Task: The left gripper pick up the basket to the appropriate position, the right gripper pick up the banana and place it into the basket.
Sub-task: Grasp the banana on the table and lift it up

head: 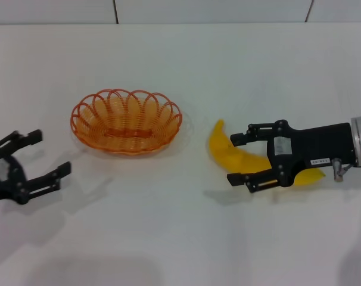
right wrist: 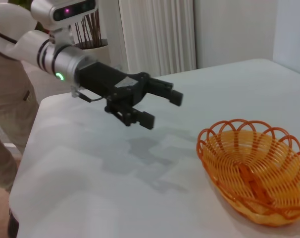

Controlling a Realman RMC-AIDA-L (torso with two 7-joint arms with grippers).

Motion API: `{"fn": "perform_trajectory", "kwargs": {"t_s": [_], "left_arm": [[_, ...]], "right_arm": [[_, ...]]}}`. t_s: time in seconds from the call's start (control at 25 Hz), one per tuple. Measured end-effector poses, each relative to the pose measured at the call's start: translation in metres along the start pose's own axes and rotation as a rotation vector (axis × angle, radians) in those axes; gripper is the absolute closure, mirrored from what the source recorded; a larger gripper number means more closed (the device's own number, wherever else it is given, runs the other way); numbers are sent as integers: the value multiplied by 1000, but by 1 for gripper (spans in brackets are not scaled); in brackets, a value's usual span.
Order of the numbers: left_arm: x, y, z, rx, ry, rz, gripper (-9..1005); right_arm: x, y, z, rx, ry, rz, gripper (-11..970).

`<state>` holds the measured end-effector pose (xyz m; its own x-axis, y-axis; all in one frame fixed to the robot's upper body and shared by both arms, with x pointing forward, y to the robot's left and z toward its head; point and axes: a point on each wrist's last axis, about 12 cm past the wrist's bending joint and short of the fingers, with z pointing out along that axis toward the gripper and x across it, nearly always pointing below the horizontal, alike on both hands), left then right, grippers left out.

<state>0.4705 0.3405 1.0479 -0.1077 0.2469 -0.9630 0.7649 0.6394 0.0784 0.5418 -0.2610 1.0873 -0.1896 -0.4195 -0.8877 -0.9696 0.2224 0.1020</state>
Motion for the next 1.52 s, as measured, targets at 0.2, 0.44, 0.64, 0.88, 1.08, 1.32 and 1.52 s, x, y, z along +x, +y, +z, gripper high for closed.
{"fn": "perform_trajectory", "kwargs": {"t_s": [0.2, 0.44, 0.64, 0.88, 1.08, 1.32, 1.52], "left_arm": [[-1, 1, -19, -40, -52, -11, 89], [-1, 1, -20, -48, -56, -13, 89], [-1, 1, -21, -50, -55, -12, 89], [-1, 1, -22, -52, -57, -12, 89], [-2, 2, -21, -51, -60, -9, 89], [-4, 2, -19, -44, -65, -3, 89], [-5, 2, -18, -36, -71, -1, 89]], "right_arm": [[1, -2, -3, 54, -28, 12, 108], [-11, -7, -3, 61, 20, -9, 109], [-25, -5, -4, 121, 123, -24, 109], [-44, 1, 15, 133, 326, -37, 110], [-50, 0, 29, 137, 421, -39, 121], [-56, -6, 38, 171, 495, -54, 134], [-56, -10, 39, 187, 534, -48, 145]]}}
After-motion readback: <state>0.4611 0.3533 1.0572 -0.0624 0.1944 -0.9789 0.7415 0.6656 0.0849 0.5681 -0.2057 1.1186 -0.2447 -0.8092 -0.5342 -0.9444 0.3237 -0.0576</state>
